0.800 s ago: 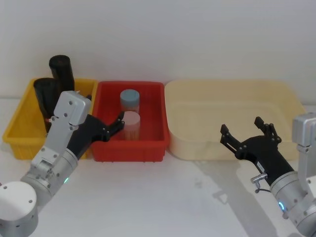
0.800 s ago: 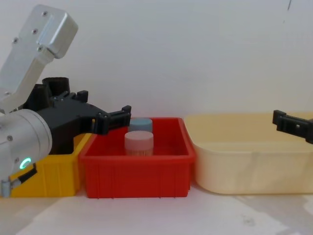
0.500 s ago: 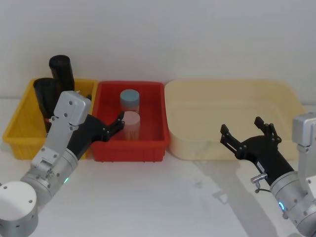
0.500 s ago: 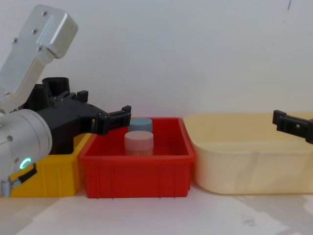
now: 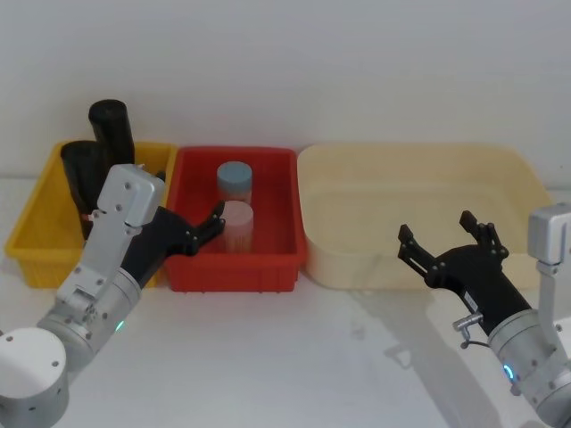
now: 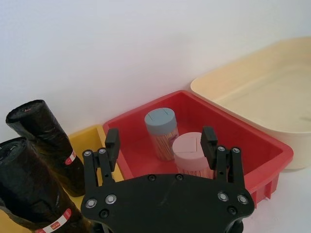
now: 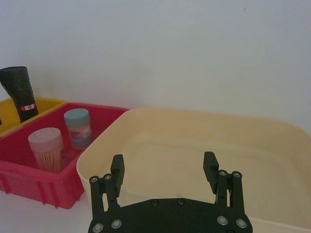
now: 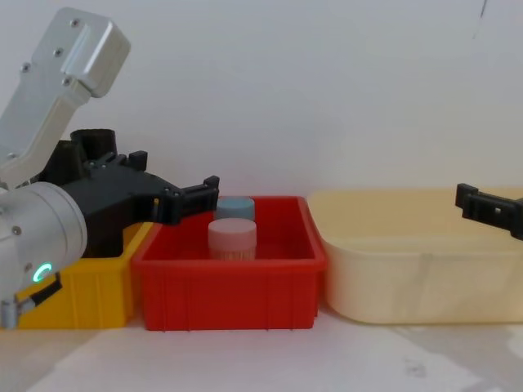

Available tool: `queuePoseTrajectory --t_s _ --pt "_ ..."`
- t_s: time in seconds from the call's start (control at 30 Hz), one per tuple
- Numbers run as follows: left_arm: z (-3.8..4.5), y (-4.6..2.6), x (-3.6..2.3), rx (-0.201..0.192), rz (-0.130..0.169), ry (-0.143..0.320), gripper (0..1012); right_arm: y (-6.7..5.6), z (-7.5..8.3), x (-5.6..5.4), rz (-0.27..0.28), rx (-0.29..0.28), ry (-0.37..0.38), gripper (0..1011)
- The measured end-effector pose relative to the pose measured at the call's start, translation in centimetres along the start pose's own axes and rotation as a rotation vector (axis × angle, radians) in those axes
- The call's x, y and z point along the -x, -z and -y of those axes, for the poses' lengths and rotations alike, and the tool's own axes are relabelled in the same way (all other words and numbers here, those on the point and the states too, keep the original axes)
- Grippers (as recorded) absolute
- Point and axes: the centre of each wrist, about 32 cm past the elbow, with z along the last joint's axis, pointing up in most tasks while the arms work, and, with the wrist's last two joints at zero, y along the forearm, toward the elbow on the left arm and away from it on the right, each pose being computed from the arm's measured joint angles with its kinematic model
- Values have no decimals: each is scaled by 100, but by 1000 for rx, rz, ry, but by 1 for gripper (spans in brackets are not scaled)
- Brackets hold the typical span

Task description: Pick up the garbage bag with the one hand and transfer it to the other hand.

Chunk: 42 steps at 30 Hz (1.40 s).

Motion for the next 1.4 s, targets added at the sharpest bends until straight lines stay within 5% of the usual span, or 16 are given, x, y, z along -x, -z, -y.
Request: queuePoseTrajectory --t_s 0.53,0.87,1.1,1.4 --pt "-1 -11 2 1 0 0 1000 -2 -2 -2 0 0 -1 1002" --pt "-139 -218 -37 -15 -1 -24 1000 -78 -73 -55 -28 -11 -60 1002" --pt "-366 -375 -206 -51 -4 -70 1000 -205 -197 -77 -49 -26 -135 1001" --pt "-666 -494 -625 -109 -7 -125 1000 -420 -530 51 -59 -28 -236 1002"
